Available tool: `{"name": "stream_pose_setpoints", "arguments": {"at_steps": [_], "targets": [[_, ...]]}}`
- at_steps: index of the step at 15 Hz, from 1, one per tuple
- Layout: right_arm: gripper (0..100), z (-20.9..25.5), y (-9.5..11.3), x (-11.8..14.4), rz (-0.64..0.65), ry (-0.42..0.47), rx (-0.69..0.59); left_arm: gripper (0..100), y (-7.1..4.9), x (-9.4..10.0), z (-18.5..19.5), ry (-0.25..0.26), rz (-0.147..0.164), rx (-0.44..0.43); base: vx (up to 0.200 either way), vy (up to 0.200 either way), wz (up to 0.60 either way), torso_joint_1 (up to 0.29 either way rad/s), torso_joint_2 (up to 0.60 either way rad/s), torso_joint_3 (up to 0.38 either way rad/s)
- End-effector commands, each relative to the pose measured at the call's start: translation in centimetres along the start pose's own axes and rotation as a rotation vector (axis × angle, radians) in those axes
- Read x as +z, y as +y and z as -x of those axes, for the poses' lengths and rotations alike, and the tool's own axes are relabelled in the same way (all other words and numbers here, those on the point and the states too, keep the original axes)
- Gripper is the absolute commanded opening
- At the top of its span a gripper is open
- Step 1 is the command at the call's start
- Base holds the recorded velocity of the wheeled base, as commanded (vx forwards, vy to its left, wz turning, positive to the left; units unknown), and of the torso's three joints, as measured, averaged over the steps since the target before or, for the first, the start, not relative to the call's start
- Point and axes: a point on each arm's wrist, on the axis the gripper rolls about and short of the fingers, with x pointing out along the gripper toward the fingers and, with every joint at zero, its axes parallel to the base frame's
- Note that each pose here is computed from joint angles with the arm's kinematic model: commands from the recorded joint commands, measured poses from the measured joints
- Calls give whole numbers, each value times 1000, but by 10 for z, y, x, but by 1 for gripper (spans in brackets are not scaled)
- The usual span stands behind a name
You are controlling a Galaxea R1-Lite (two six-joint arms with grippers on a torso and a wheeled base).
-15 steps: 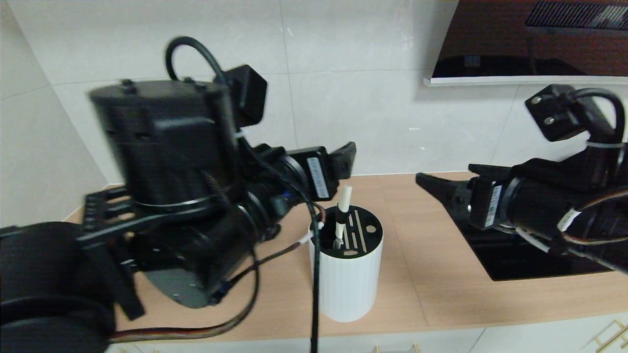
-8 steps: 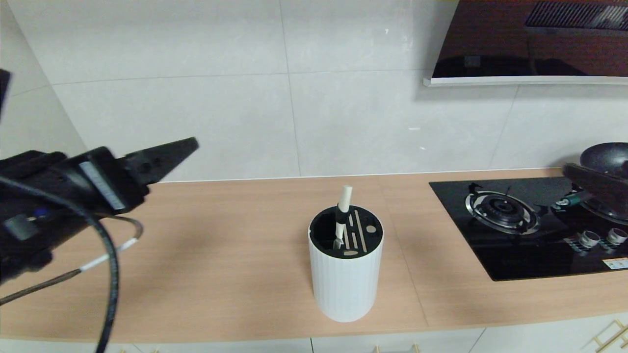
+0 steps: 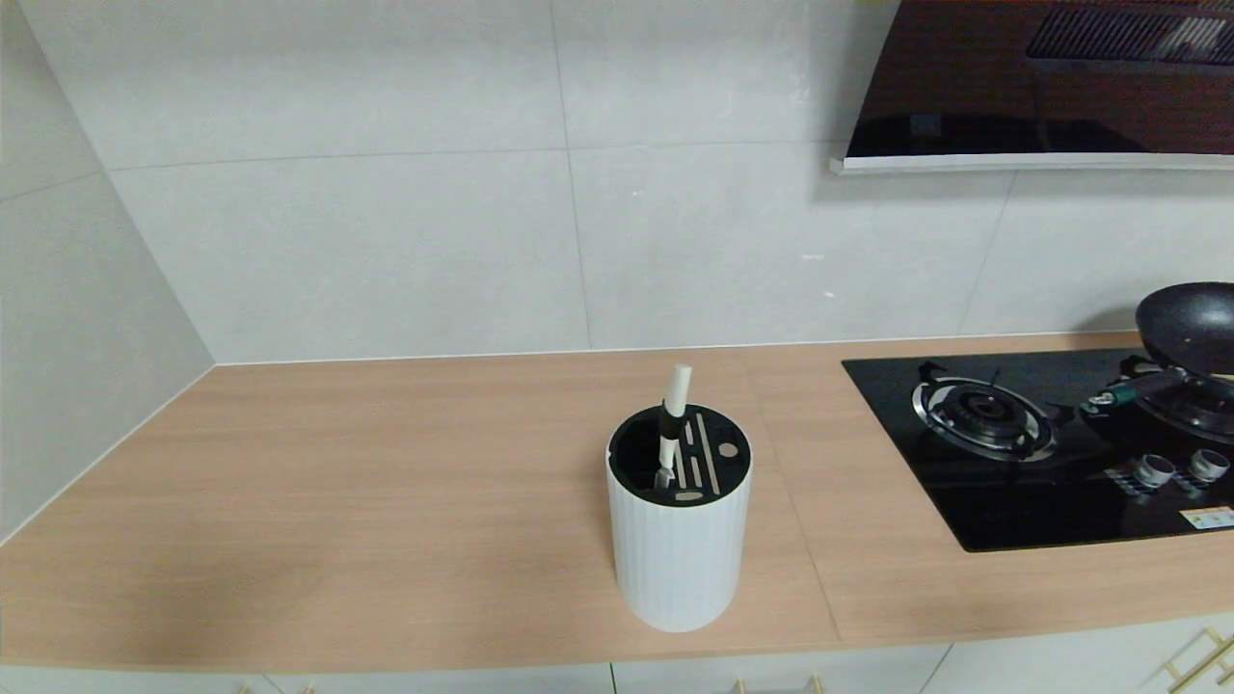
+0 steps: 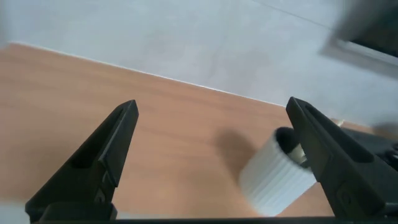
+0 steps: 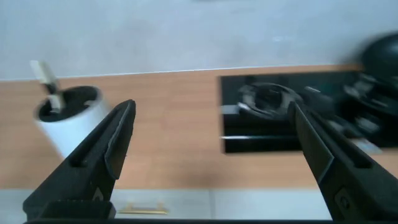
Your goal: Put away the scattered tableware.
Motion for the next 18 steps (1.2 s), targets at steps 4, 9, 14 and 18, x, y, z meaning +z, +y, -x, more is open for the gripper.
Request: {"name": "stream_pose_setpoints", "arguments": {"at_steps": [4, 9, 14, 18], "targets": [[100, 34, 7, -21, 7, -134, -184, 100, 14, -41, 78, -262, -96, 105, 0, 0, 0, 0, 0, 0], [100, 18, 4, -69, 24, -17, -208, 100, 27, -82, 58, -122, -140, 176, 0, 0, 0, 0, 0, 0], [100, -3, 6, -112, 23, -19, -43, 100, 44, -146, 29, 28, -302, 73, 0, 0, 0, 0, 0, 0], [100, -3, 7, -119, 29, 49, 36, 100, 43, -151, 29, 84, -351, -32, 0, 0, 0, 0, 0, 0]]}}
